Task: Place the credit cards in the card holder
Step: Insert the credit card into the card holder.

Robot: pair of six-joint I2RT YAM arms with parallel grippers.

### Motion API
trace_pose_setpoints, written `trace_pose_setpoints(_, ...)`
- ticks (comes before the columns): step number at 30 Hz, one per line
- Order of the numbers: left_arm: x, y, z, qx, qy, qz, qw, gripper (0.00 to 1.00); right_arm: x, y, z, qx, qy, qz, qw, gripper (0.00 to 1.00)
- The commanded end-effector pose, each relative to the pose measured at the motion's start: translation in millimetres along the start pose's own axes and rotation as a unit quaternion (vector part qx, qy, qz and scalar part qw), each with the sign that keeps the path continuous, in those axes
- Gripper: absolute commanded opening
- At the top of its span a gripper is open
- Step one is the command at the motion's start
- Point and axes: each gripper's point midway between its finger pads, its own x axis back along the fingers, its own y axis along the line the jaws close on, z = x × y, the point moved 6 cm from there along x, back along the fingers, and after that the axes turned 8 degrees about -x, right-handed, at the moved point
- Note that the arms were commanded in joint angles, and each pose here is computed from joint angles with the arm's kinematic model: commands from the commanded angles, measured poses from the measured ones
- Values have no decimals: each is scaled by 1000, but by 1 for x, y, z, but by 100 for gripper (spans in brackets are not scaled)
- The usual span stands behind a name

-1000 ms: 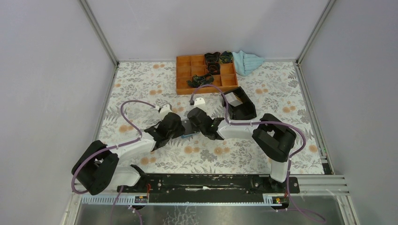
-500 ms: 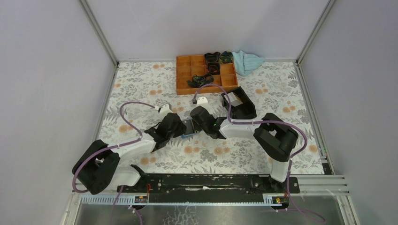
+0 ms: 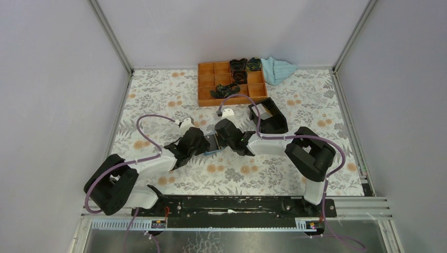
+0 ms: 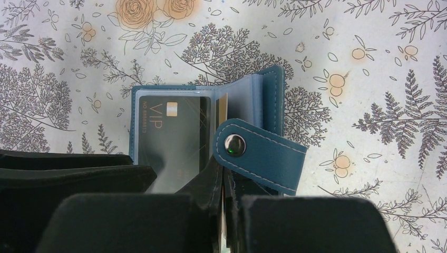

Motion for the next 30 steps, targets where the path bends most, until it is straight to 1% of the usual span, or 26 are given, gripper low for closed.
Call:
trace_pose_setpoints(1, -3, -7, -7, 11, -20, 16, 1000, 39, -1, -31, 24, 26, 49, 53, 997, 0)
trace_pose_setpoints(26, -3, 5, 5, 7, -7, 3, 1000, 39, -3, -35, 26, 21, 54, 52, 997, 0)
trace_pose_setpoints(30, -3, 7, 5, 10, -12, 1, 1000, 39, -3, -34, 25, 21, 54, 50, 997, 0)
